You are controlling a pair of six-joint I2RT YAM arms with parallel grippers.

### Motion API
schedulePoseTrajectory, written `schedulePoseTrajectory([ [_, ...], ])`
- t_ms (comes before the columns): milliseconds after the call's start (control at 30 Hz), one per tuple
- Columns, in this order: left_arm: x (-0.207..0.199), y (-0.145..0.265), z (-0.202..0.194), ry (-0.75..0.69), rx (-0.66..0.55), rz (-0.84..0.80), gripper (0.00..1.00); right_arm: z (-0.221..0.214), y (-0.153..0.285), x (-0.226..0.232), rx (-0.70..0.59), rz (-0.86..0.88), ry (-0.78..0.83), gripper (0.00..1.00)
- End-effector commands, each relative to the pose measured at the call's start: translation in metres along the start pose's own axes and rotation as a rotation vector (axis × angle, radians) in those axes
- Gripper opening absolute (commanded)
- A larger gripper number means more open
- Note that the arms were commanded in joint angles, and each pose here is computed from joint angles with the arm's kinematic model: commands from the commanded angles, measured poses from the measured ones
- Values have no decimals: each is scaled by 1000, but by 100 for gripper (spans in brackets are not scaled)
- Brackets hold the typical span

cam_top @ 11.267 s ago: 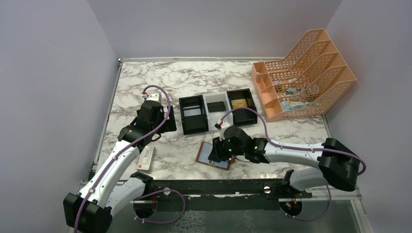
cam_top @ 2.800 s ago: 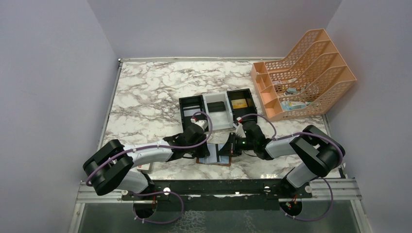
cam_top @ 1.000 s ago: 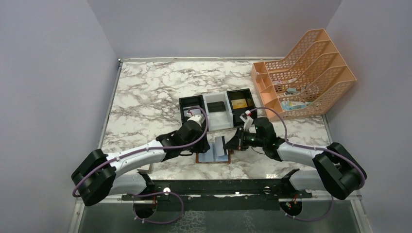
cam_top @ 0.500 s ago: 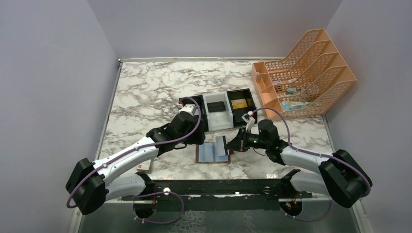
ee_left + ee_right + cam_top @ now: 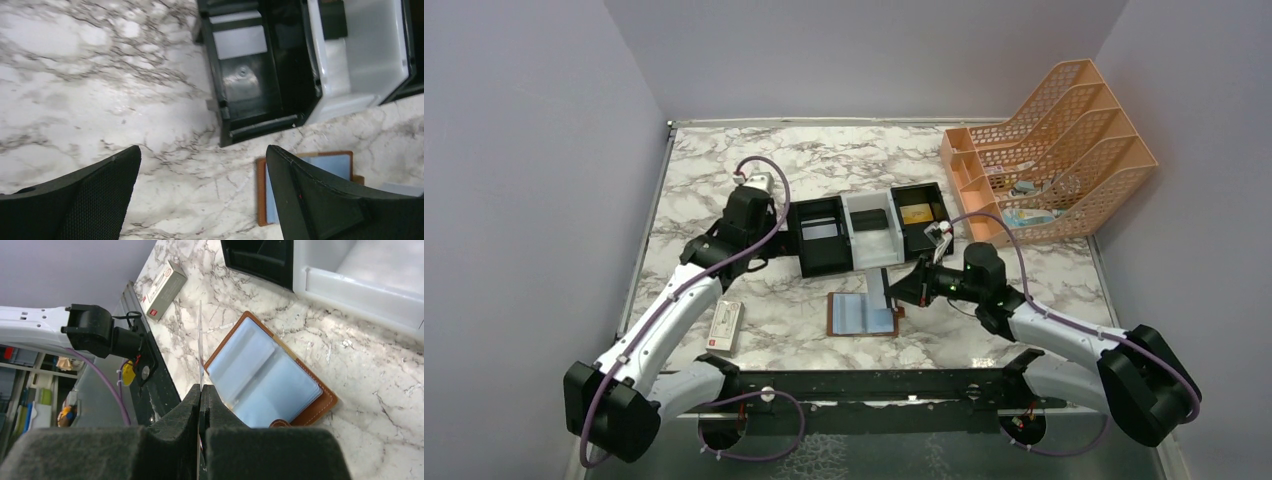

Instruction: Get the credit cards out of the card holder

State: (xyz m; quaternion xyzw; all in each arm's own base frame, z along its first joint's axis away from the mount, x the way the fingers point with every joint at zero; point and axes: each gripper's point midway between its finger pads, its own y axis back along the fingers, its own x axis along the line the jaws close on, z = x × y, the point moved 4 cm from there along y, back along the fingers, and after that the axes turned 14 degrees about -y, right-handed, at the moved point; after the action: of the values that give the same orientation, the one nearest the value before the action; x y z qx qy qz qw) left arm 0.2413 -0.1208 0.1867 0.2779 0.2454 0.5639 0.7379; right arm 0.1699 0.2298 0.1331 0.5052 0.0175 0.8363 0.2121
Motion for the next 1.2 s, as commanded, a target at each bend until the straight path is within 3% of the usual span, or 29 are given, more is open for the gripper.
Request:
schedulePoseTrajectory([
  [0, 39, 12, 0, -29, 14, 137, 99, 17, -3, 11, -42, 29, 84, 1],
  [133, 55, 3, -25, 19, 41, 201, 99, 18, -5, 13, -35, 48, 92, 1],
  [800, 69, 23, -16, 56, -65, 301, 99, 68, -18, 43, -75, 12, 340, 1],
  [1167, 74, 33, -13, 71, -110, 333, 99, 82, -78, 67, -121, -204, 825, 1],
])
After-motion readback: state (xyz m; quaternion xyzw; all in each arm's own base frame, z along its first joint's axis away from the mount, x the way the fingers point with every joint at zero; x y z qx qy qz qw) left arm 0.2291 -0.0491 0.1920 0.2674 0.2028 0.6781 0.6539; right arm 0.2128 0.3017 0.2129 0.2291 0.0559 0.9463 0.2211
